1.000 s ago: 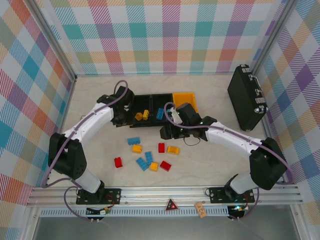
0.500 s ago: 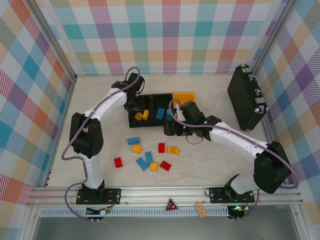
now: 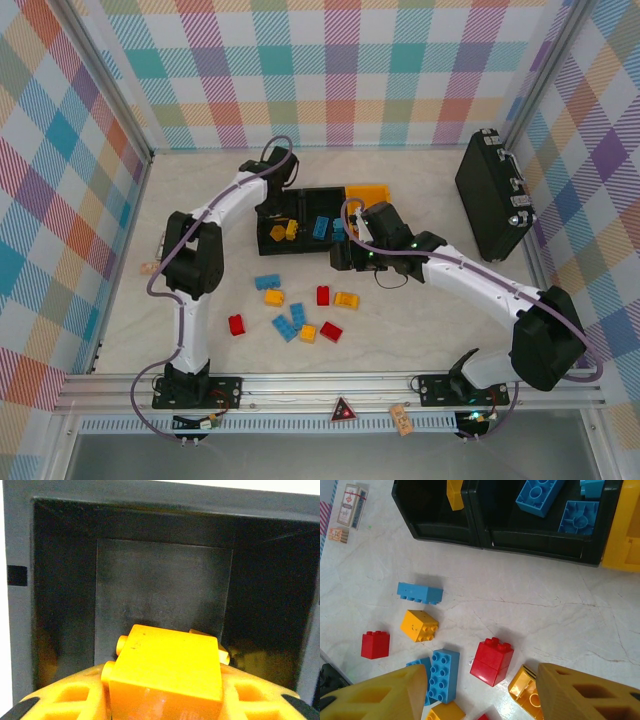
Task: Sort the legos into containers by color
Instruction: Place the lego in the container.
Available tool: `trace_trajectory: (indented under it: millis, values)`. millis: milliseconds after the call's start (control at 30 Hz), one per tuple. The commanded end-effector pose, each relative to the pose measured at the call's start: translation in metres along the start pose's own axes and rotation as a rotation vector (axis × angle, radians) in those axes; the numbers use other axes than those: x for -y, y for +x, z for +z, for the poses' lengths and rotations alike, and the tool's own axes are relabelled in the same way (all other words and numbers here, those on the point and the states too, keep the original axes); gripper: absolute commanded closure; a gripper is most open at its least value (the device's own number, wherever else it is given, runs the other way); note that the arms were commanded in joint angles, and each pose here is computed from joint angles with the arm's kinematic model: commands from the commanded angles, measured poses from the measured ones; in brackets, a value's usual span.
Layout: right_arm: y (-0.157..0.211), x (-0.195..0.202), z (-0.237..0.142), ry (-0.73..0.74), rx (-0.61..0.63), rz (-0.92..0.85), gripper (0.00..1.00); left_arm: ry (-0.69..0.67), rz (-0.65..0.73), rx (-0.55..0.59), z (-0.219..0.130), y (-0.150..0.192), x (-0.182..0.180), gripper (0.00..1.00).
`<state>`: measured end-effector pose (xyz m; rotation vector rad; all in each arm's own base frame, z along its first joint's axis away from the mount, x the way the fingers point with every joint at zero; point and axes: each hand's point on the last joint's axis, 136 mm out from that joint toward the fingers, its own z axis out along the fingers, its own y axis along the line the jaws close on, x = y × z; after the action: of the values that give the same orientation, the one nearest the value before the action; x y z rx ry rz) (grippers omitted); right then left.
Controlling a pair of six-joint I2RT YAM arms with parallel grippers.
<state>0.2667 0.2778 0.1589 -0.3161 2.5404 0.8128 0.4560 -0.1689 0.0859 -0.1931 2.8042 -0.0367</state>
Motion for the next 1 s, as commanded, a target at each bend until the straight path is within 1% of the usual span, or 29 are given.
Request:
trace_trajectory:
  millis: [0,133,267,333,633,967]
  values:
    - [0.001,0.002,-0.005,0.008,0.01,0.007,0.4,-0.018,0.023,0.004,-0.006,-0.002,0.002,0.54]
    - [0.002,0.003,-0.004,0.008,0.006,0.01,0.4,-0.016,0.024,0.013,-0.009,-0.003,0.003,0.49]
    - [0.001,0.003,-0.005,0.009,0.01,0.009,0.4,-0.005,0.028,0.028,-0.017,-0.005,0.006,0.48]
    - [0.001,0.003,-0.004,0.01,0.01,0.009,0.4,0.0,0.027,0.038,-0.022,-0.007,0.007,0.45]
    - [0.003,0.006,-0.005,0.016,0.007,0.01,0.4,0.051,0.053,0.064,-0.048,-0.002,0.018,0.45]
    - [0.005,0.008,-0.006,0.03,0.002,0.003,0.4,0.104,0.088,0.074,-0.075,0.021,0.026,0.45]
